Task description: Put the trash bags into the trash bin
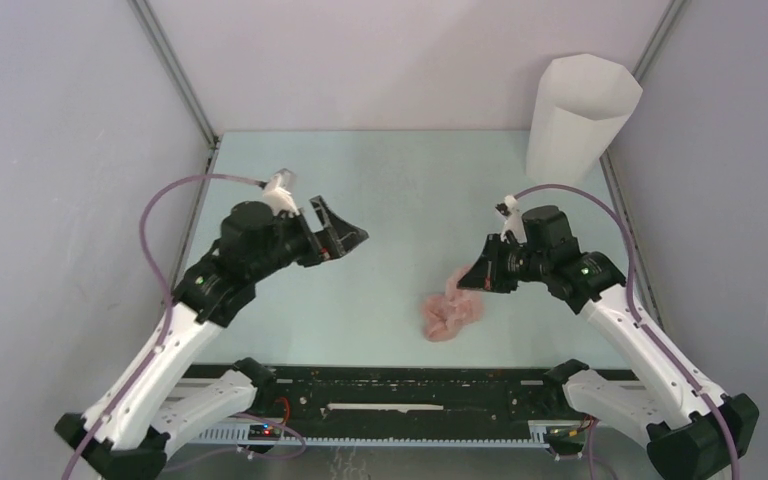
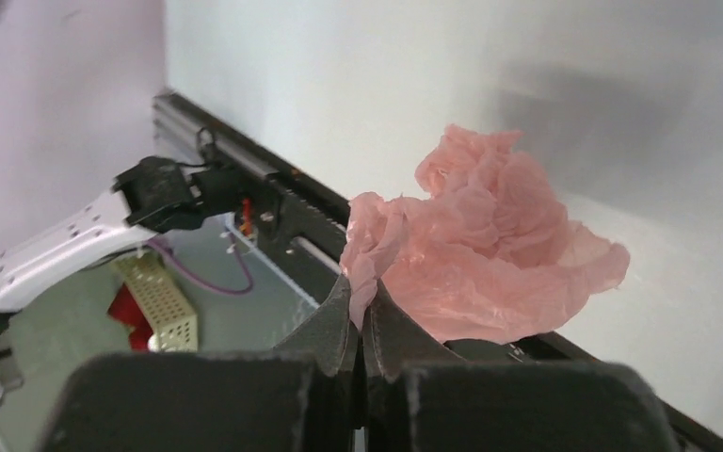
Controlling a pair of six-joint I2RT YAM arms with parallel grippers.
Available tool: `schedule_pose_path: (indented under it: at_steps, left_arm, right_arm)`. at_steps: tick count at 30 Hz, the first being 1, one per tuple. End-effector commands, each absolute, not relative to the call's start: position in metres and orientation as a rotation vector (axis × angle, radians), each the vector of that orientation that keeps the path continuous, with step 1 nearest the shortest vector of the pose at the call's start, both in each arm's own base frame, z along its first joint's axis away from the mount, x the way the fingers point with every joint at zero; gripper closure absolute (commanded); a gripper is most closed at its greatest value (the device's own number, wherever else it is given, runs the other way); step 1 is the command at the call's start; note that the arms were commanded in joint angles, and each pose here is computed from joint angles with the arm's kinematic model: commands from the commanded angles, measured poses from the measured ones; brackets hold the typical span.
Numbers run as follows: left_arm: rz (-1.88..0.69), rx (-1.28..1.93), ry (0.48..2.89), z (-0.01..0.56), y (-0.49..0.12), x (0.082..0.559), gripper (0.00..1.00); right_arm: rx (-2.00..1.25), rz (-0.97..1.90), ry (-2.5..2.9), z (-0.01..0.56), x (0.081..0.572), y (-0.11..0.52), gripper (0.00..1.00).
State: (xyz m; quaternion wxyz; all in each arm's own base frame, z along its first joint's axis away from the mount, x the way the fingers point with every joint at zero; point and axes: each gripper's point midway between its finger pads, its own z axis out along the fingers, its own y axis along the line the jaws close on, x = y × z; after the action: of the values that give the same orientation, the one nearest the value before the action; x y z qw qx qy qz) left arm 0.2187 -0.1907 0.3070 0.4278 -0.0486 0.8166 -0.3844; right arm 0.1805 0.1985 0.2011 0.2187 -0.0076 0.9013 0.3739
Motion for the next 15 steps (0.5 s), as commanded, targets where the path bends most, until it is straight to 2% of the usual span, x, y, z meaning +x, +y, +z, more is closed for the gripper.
schedule_pose_path:
  at_steps: [1, 5, 9, 15]
  left_arm:
    - [-1.159, -0.061, 2.178, 0.284, -0.239, 0.211, 0.00]
    - [-1.144, 0.035, 2.286, 0.263, -0.259, 0.201, 0.01]
    - [-1.071, 0.077, 2.410, 0.230, -0.268, 0.194, 0.00]
    - [-0.940, 0.234, 2.547, 0.183, -0.291, 0.185, 0.00]
  right_arm:
    - [-0.201, 1.290, 2.310, 0.250, 0.183, 0.226, 1.00]
    - [-0.167, 1.283, 2.284, 0.253, 0.195, 0.220, 1.00]
    - [0.029, 1.112, 2.413, 0.208, 0.220, 0.196, 1.00]
    - [0.279, 1.147, 2.560, 0.162, 0.228, 0.168, 1.00]
